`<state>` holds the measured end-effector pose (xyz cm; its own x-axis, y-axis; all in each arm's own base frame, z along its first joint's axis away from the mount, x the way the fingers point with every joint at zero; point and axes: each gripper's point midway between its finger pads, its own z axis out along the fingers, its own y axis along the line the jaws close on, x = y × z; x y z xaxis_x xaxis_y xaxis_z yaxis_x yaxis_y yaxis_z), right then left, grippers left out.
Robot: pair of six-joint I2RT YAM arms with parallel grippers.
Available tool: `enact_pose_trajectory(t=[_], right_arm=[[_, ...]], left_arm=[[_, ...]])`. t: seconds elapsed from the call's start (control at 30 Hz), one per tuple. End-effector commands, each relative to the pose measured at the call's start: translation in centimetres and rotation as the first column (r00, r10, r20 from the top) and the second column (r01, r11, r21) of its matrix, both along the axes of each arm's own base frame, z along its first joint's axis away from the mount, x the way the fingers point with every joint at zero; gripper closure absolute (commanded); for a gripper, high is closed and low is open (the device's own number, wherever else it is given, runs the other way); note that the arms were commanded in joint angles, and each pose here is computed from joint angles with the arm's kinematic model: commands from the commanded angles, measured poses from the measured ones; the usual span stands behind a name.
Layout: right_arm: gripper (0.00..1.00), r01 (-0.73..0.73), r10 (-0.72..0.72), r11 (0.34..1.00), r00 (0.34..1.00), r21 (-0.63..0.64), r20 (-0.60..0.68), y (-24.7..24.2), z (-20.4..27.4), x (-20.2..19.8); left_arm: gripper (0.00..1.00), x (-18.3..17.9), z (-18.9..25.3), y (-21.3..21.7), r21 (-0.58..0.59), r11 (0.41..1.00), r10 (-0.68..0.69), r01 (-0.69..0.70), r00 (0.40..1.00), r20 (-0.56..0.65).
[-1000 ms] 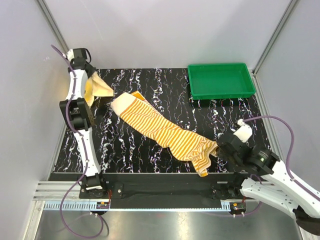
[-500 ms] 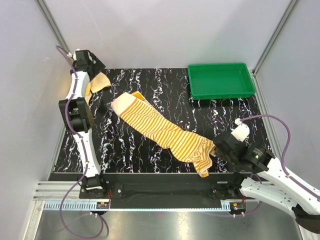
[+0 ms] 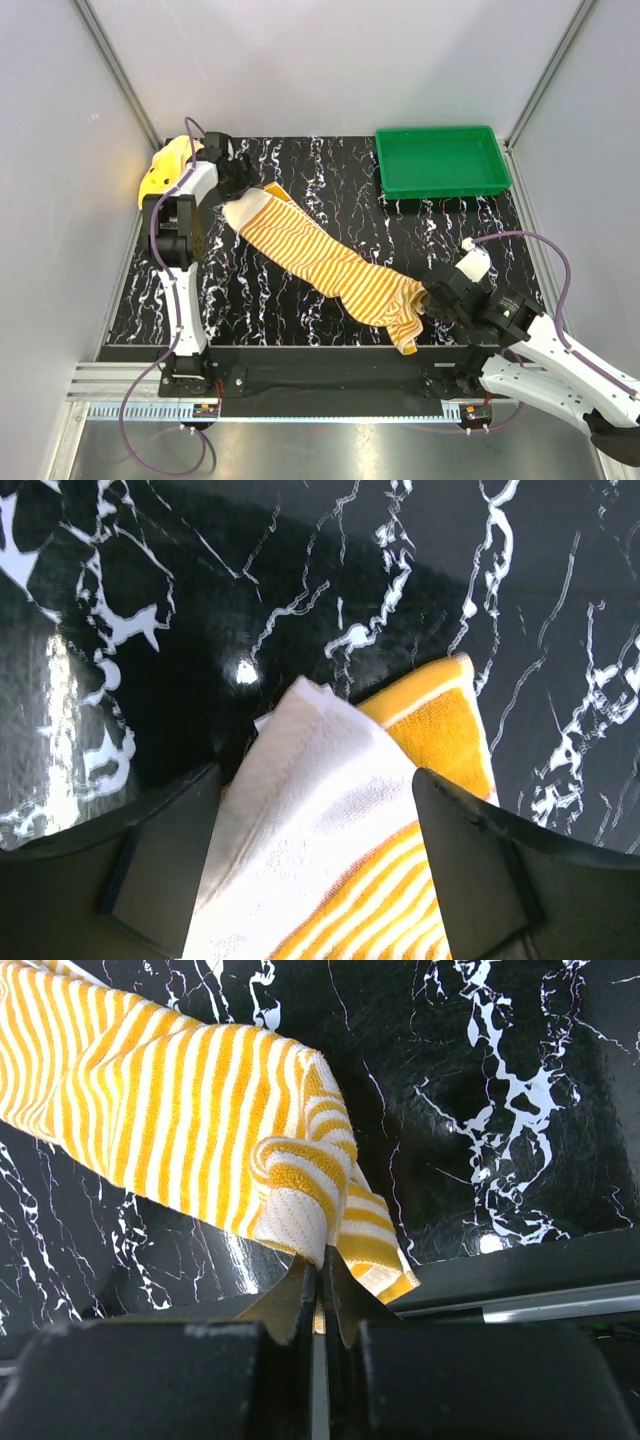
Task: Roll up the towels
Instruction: Flatten the towel
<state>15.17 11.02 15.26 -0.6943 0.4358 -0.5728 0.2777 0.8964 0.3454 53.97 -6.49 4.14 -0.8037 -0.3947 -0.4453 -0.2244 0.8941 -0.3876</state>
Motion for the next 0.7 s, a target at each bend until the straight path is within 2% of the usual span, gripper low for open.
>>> enact_pose_trajectory(t=[0.0, 0.2, 0.23, 0.37, 0.47, 0.57, 0.6, 0.67], right_arm=[[1.0, 0.01, -0.01, 0.999, 1.0, 0.031, 0.021, 0.1, 0.2, 0.2], [1.0, 0.003, -0.004, 0.999, 1.0, 0.035, 0.012, 0.1, 0.0, 0.0], [1.0, 0.001, -0.001, 0.999, 1.0, 0.032, 0.011, 0.0, 0.0, -0.1], [1.0, 0.008, -0.009, 0.999, 1.0, 0.036, 0.017, -0.3, 0.0, -0.3], [1.0, 0.011, -0.012, 0.999, 1.0, 0.041, 0.016, -0.4, -0.1, -0.4], [1.0, 0.009, -0.01, 0.999, 1.0, 0.041, 0.012, -0.3, -0.1, -0.4], [1.0, 0.009, -0.01, 0.999, 1.0, 0.041, 0.012, -0.3, -0.1, -0.4], [1.0, 0.008, -0.009, 0.999, 1.0, 0.047, 0.016, -0.2, 0.3, -0.3]], left_arm=[[0.2, -0.7, 1.8, 0.0, 0.03, 0.999, -0.043, 0.042, 0.999, 0.033], [0.31, -0.8, 1.7, 0.0, 0.049, 0.998, -0.038, 0.037, 0.999, 0.028], [0.39, -0.8, 1.9, -0.1, 0.049, 0.998, -0.042, 0.04, 0.999, 0.028], [0.5, -1.0, 1.9, -0.5, 0.06, 0.997, -0.06, 0.058, 0.998, 0.029], [0.63, -1.1, 1.7, -0.4, 0.088, 0.994, -0.06, 0.057, 0.998, 0.025], [0.85, -1.0, 2.0, -0.3, 0.108, 0.993, -0.056, 0.053, 0.998, 0.028], [0.97, -0.8, 2.6, -0.2, 0.112, 0.993, -0.051, 0.046, 0.998, 0.039], [1.0, -0.8, 3.5, 0.1, 0.128, 0.991, -0.038, 0.032, 0.998, 0.045]])
